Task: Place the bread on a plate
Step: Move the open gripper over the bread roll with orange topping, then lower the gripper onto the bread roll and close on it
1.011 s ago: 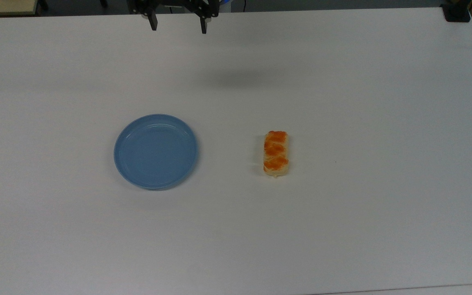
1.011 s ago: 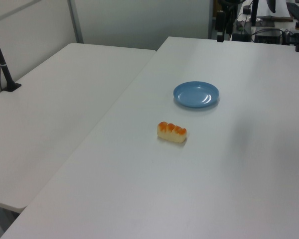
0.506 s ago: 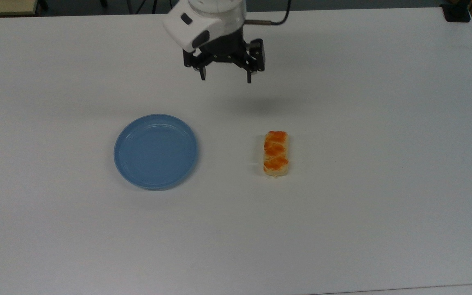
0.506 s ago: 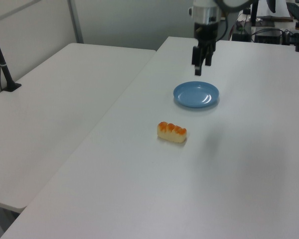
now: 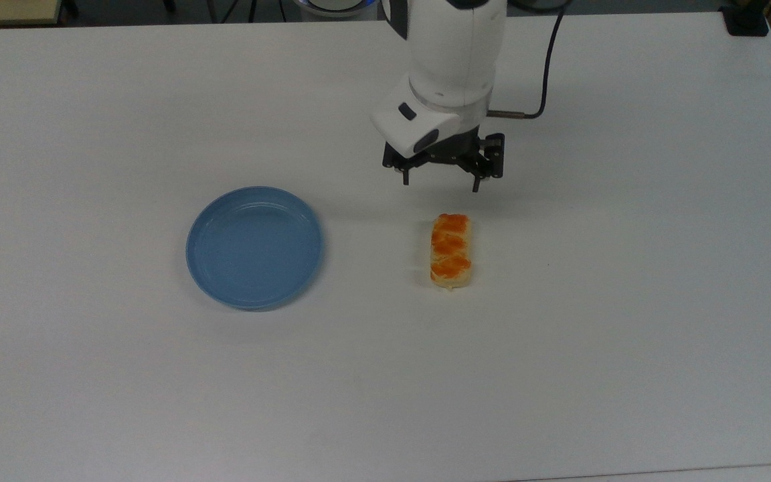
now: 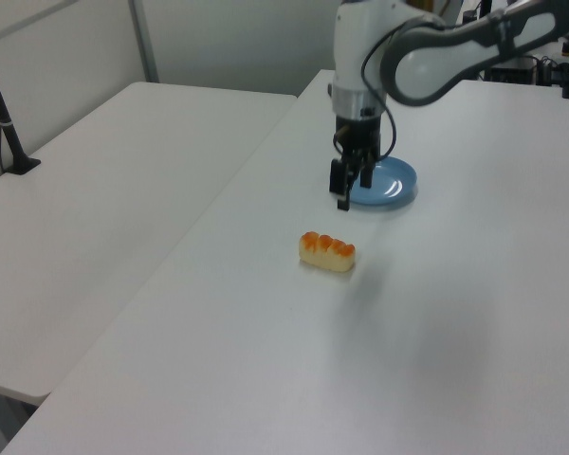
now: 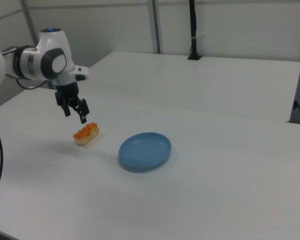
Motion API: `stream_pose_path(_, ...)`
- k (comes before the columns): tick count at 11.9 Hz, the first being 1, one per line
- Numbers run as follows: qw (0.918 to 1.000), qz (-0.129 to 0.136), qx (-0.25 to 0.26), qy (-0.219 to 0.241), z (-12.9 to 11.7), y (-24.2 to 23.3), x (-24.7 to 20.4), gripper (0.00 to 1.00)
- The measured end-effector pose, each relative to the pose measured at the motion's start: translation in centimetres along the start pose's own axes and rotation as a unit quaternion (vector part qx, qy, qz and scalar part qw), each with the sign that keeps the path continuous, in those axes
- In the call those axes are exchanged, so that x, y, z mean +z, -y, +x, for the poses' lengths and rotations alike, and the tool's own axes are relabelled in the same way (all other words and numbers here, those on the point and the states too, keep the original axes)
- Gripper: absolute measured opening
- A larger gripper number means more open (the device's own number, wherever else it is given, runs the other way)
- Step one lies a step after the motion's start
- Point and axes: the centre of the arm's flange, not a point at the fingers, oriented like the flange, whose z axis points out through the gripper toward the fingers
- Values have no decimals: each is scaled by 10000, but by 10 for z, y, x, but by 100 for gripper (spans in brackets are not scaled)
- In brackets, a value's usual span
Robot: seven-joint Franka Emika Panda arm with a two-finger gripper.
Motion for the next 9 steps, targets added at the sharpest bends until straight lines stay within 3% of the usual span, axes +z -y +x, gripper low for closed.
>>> stream_pose_path(4, 9999, -93, -27, -31, 17, 25, 66, 100)
stream_pose_path(9, 9996, -190, -38, -207, 33, 25, 94, 100)
